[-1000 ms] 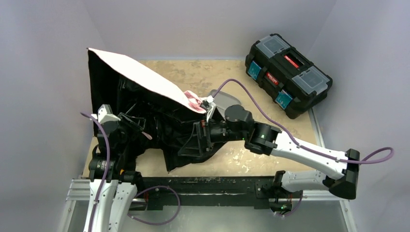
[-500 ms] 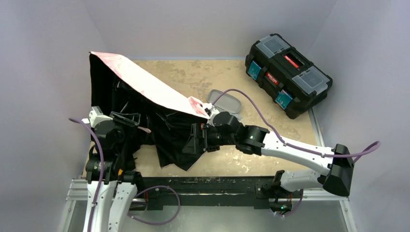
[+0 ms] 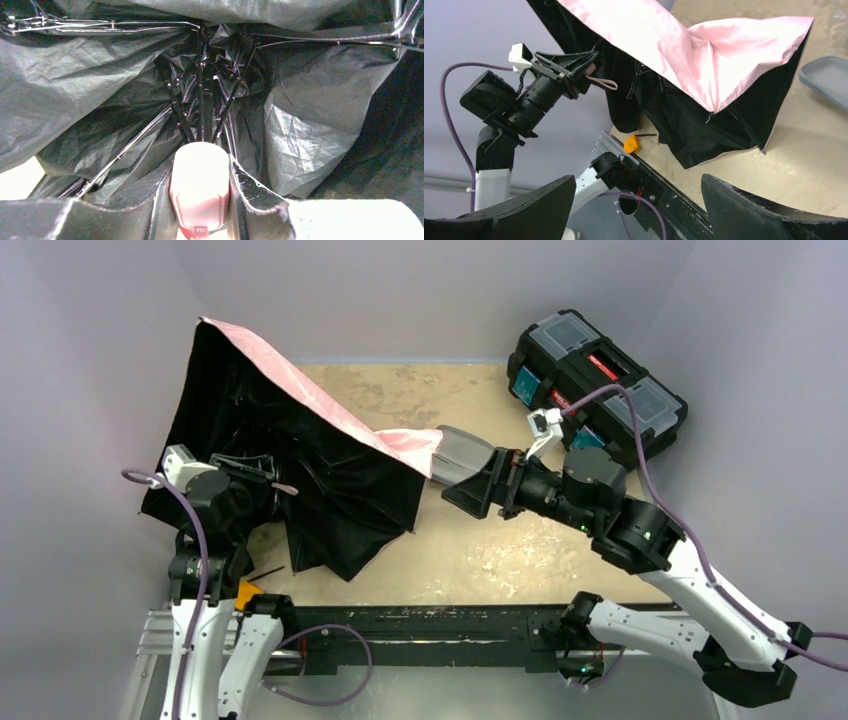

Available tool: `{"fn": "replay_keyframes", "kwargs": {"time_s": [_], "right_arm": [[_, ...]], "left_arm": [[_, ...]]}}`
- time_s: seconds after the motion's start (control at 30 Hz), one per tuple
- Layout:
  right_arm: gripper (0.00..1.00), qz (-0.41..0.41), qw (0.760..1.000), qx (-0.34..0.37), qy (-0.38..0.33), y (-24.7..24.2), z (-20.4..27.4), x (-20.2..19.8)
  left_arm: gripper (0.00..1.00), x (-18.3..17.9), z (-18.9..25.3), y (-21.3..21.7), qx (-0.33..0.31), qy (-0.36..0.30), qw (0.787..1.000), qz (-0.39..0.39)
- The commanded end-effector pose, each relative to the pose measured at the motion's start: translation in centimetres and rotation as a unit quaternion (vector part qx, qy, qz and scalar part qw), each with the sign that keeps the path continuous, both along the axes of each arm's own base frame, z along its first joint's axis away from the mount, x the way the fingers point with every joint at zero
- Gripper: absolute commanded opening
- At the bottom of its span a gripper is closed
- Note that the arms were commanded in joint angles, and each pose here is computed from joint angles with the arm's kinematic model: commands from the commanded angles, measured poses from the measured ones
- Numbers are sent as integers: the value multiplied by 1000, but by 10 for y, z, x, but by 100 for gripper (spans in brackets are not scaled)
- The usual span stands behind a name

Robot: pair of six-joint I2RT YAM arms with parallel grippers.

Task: Put away the umbrella

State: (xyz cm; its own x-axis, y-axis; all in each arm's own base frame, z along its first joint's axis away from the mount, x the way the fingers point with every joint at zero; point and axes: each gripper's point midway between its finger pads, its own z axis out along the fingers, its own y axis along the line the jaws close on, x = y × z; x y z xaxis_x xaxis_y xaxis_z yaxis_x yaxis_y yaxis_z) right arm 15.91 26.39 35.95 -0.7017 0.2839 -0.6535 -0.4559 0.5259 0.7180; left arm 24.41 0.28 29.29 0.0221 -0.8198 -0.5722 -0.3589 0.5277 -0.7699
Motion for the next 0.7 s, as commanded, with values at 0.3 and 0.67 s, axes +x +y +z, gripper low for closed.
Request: {"fn": "replay_keyframes", "kwargs": {"time_s": [0.3,0.67], "right_arm": [[91,-270,952,-113,89,-51,-123,81],[87,-299,933,-111,165,-44,-197,160]], "left_arm": [[0,-31,2,3,59,-25,998,-21],[0,-69,-29,-9,64,1,996,-63]]}}
